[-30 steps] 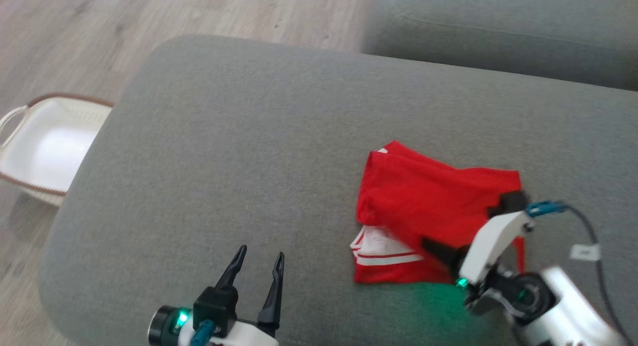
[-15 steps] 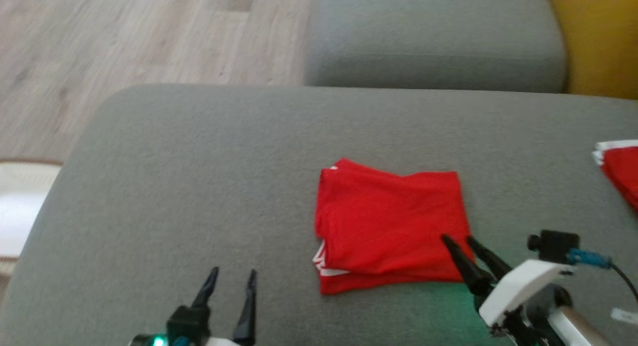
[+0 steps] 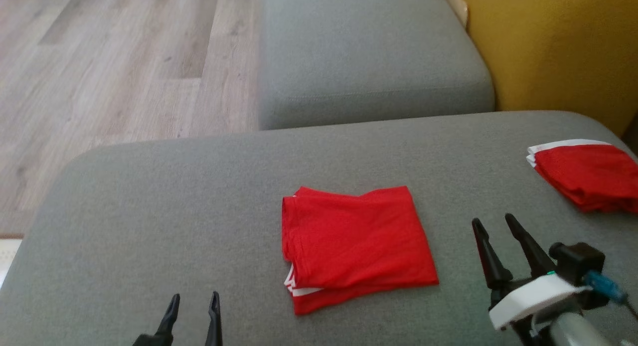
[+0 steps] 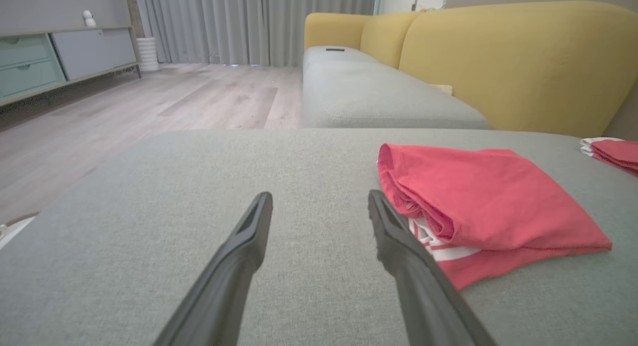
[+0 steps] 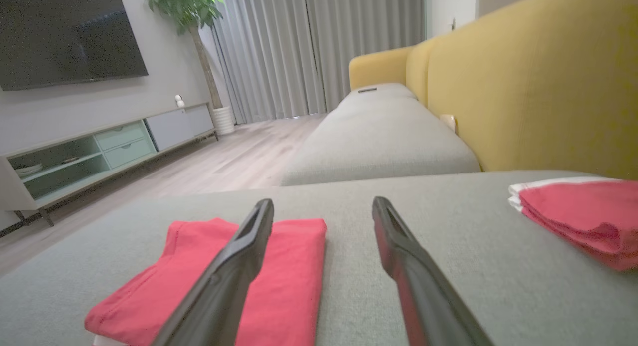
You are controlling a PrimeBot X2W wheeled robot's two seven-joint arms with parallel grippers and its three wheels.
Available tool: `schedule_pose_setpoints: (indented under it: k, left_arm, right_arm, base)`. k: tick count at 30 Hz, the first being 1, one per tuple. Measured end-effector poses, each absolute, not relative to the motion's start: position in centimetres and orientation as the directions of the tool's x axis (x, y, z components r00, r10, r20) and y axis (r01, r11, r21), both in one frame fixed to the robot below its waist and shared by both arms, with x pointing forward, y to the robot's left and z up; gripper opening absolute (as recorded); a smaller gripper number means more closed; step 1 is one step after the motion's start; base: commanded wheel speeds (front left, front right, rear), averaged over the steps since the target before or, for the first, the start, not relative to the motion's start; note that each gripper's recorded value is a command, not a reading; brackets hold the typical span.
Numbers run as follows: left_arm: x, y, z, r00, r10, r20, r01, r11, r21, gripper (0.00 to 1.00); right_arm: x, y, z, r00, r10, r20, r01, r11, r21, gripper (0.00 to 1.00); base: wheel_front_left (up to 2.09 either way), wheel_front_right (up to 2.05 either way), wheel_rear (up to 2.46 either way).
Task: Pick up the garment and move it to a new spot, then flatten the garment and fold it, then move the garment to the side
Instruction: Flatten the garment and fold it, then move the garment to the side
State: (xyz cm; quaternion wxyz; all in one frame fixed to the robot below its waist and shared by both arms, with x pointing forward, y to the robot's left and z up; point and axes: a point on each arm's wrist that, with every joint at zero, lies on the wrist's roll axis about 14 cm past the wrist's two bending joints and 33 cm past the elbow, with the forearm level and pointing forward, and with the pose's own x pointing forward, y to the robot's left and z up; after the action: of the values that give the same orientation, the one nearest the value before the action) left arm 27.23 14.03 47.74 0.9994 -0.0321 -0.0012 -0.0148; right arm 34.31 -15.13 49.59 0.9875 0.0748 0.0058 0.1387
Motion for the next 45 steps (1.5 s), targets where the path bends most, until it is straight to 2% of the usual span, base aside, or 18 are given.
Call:
schedule_pose_setpoints:
  k: [3,10,45]
  left_arm:
    - [26.9,14.2,48.8,0.999,-0.027,0.041,0.029,0.998,-0.049,1.0]
    - [25.3,14.6,49.0,0.998,-0.012,0.06,0.012,1.0,-0.009,1.0]
    - [24.7,15.7,48.2,0.999,0.024,0.04,-0.025,1.0,0.014,1.0]
  right_arm:
    - [32.8,-14.8,50.7,0.966,0.249,0.071,-0.256,0.958,0.129,1.0]
    - [28.1,-13.5,46.1,0.967,0.251,-0.038,-0.246,0.964,0.1,1.0]
    - [28.7,-12.3,47.4,0.962,0.274,-0.001,-0.273,0.959,0.076,1.0]
  base:
    - [0.0,0.0,0.0]
    - [0.0,0.0,0.0]
    - [0.0,0.0,0.0]
